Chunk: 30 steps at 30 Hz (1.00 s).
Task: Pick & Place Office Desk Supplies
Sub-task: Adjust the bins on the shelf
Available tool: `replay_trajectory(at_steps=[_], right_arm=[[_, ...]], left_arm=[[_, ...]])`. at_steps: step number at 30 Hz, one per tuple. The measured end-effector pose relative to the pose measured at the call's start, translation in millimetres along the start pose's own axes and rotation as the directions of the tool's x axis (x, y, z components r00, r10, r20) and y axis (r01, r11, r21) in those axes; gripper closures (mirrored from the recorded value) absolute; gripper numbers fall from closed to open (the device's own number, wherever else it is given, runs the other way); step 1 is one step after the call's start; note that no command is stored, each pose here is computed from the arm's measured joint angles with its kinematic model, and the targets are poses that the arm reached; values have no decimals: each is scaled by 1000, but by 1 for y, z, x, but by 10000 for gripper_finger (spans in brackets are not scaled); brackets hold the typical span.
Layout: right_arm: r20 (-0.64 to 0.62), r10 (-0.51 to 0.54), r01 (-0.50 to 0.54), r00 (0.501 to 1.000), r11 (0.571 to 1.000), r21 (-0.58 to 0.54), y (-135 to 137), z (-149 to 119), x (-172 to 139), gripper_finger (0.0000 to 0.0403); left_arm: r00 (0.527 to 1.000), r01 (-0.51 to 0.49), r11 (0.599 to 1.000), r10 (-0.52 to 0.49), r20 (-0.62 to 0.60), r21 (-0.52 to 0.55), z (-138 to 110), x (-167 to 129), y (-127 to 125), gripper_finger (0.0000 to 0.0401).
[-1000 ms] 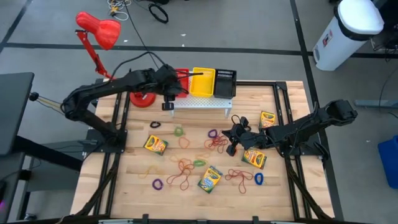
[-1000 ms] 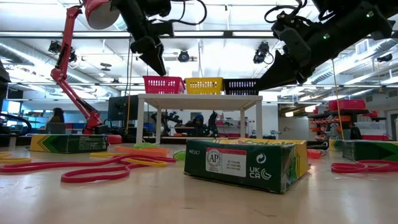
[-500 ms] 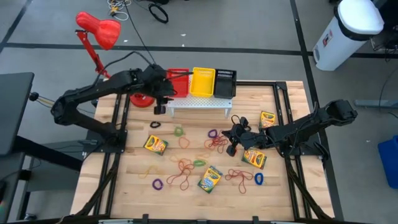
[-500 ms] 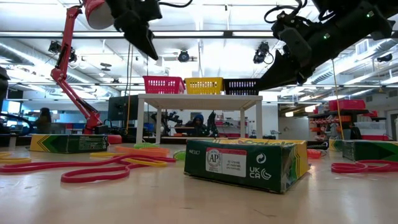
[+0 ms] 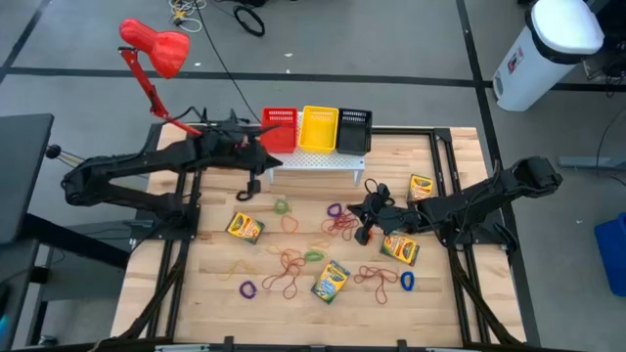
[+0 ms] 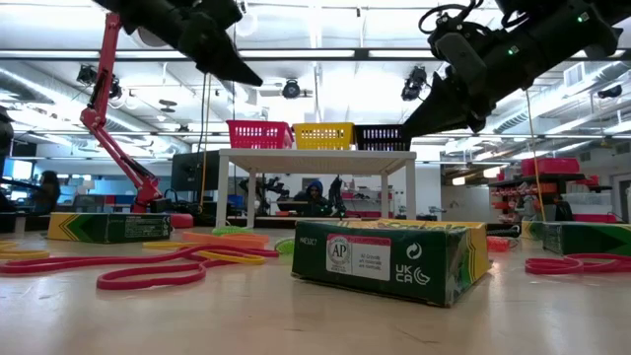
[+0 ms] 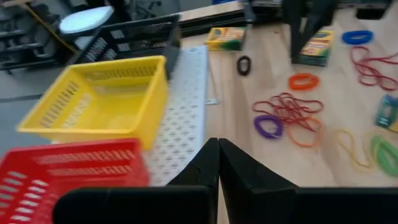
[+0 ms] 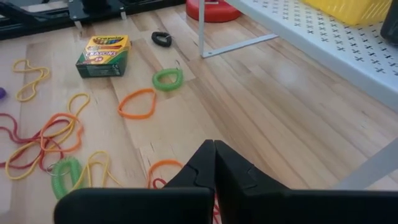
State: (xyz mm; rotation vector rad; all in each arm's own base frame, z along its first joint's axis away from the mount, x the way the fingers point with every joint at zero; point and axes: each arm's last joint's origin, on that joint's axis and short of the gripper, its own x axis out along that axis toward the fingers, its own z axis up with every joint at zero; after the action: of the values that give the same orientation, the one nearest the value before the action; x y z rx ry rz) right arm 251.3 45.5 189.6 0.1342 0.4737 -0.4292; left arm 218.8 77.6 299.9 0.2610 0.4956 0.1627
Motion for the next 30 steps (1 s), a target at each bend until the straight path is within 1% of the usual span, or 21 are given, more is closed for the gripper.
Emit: replay_trajectory(at_steps=[4,7,13,18,23,26,30], right_arm=[[-2,0,0,1000,1000,-2,0,0,0,395],[-2,0,0,1000,1000,-5,0,0,0,397],[-17,30,-30,999,999,-21,1,-1,0,397],[-17,30,-30,999,999,-22,1,-1,0,394],[-19,30,-31,999,999,-29,1,-1,0,399],[-21,30,-31,999,999,-31,1,-1,0,396],[-21,31,-32,999,999,-31,1,-1,0,394]], left_arm=[[1000,10,1000,-10,-22,-18,24,4,10,392],[997,27,999,-28,-70,-26,39,18,17,385],[987,56,998,-53,-155,18,58,57,27,337],[968,53,993,-26,-249,103,62,86,31,290],[946,0,979,66,-318,205,60,107,35,254],[925,-39,965,134,-355,261,57,116,38,243],[915,-40,952,156,-373,302,56,119,38,246]])
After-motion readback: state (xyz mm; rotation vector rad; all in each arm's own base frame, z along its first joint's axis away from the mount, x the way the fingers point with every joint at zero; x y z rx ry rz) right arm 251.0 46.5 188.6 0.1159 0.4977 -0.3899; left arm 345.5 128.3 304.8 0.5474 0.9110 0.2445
